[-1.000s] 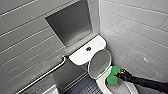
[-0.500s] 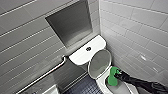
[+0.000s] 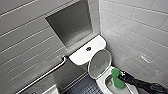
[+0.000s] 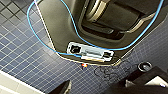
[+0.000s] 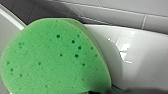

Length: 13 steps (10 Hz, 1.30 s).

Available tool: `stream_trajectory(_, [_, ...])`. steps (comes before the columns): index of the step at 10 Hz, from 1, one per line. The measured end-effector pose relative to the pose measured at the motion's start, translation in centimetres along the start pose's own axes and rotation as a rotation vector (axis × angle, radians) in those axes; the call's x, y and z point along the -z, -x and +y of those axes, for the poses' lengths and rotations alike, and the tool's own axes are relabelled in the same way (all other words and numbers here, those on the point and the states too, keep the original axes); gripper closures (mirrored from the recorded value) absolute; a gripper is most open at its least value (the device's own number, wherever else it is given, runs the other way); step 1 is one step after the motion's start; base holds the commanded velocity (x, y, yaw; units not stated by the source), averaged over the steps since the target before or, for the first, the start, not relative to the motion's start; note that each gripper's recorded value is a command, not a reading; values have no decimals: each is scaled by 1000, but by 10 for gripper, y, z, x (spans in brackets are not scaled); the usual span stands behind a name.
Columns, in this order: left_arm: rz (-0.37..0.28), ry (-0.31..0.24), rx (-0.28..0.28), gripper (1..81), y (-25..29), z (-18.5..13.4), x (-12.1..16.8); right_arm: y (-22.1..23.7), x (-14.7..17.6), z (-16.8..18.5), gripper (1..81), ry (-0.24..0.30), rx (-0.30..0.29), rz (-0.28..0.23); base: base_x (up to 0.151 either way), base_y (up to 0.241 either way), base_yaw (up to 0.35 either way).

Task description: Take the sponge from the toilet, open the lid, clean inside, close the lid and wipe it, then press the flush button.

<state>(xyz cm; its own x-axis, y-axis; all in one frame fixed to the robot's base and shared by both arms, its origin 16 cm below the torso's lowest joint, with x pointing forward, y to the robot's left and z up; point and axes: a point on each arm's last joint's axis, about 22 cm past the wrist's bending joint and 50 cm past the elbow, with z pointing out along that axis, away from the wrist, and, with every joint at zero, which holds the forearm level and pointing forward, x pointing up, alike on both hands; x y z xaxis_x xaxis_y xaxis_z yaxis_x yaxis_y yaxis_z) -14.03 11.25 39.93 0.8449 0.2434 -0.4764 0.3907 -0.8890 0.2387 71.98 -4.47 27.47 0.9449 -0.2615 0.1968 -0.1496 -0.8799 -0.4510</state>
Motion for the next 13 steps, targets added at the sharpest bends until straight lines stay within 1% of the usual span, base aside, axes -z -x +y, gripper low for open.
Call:
stream_trajectory(2, [0,0,0,10,0,0,0,0,3,5,811,-29,-8,7,0,0,0])
stream_trajectory(4, [0,5,0,10,0,4,-1,8,11,12,811,-82,-29,13,0,0,0])
stream_trajectory(7, [3,17,-4,10,-2,14,-4,49,38,32,811,-158,-85,-37,0,0,0])
stream_trajectory(8, [2,19,-4,10,-1,16,-4,69,50,50,811,-161,-110,-51,0,0,0])
stream_trajectory(9, [0,17,-3,10,1,15,-4,89,64,77,811,-149,-137,-53,0,0,0])
stream_trajectory(10, [-1,19,-3,10,2,16,-4,96,81,102,811,-146,-171,-10,0,0,0])
stream_trajectory(12, [0,18,-3,10,1,16,-4,98,109,128,811,-148,-237,49,0,0,0])
stream_trajectory(13, [-1,18,-3,10,2,16,-4,105,124,150,811,-129,-260,74,0,0,0])
